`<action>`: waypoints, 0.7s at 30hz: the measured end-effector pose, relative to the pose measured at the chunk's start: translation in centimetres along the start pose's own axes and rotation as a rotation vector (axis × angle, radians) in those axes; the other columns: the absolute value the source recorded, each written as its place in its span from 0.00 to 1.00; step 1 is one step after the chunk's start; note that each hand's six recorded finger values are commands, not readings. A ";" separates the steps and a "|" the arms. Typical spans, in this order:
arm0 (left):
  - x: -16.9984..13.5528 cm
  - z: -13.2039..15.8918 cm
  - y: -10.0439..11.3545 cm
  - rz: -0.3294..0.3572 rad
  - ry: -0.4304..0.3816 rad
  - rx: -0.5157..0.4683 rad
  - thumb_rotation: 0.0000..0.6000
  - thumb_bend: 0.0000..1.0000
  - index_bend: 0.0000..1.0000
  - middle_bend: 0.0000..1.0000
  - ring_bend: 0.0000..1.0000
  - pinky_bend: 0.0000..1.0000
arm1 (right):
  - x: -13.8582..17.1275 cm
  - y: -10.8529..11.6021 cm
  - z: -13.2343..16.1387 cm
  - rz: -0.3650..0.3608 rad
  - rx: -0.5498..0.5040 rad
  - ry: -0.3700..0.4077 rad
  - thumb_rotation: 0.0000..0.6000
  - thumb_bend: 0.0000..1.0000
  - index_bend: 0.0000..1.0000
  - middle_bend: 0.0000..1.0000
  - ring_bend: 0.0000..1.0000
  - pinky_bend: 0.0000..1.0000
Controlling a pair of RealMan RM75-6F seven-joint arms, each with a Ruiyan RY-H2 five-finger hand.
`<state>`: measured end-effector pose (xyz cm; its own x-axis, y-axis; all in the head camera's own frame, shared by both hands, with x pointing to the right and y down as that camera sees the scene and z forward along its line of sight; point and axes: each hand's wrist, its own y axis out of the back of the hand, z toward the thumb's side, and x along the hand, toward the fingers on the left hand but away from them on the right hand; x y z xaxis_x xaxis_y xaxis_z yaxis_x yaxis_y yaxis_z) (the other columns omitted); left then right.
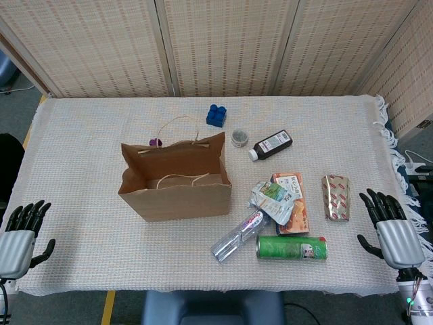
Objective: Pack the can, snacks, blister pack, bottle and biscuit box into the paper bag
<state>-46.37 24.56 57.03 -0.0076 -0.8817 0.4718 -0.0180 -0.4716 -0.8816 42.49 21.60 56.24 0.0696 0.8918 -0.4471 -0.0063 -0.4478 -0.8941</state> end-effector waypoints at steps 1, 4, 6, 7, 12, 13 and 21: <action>0.0 0.0 0.0 0.001 -0.002 0.003 1.00 0.39 0.00 0.00 0.00 0.01 | 0.0 0.0 0.0 0.000 -0.003 0.000 1.00 0.17 0.00 0.00 0.00 0.07; 0.0 0.1 0.0 0.002 -0.001 0.005 1.00 0.39 0.00 0.00 0.00 0.01 | -0.1 -0.1 -0.1 0.009 -0.004 -0.001 1.00 0.17 0.00 0.00 0.00 0.07; -0.1 0.1 0.1 0.005 -0.001 0.005 1.00 0.39 0.00 0.00 0.00 0.01 | 0.1 -0.2 -0.1 0.019 -0.002 0.003 1.00 0.17 0.00 0.00 0.00 0.07; -0.1 0.1 0.2 0.009 -0.003 0.008 1.00 0.39 0.00 0.00 0.00 0.01 | 0.1 -0.2 -0.1 0.021 -0.003 0.005 1.00 0.17 0.00 0.00 0.00 0.07; -0.2 -0.1 0.1 0.009 0.005 0.004 1.00 0.39 0.00 0.00 0.00 0.01 | 0.2 -0.5 0.4 0.037 -0.008 0.017 1.00 0.17 0.00 0.00 0.00 0.07; -0.2 -0.2 0.1 0.006 0.008 0.000 1.00 0.39 0.00 0.00 0.00 0.01 | 0.2 -0.6 0.4 0.043 -0.010 0.017 1.00 0.17 0.00 0.00 0.00 0.07; -0.3 -0.2 0.2 0.003 -0.003 0.001 1.00 0.39 0.00 0.00 0.00 0.01 | 0.7 -1.8 2.3 0.167 -0.132 0.023 1.00 0.15 0.00 0.00 0.00 0.07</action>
<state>-46.55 24.77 56.72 -0.0045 -0.8833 0.4689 -0.0169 -0.4687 -0.8832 40.29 23.17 57.47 0.1012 0.8036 -0.5865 0.1110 -0.5950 -0.7960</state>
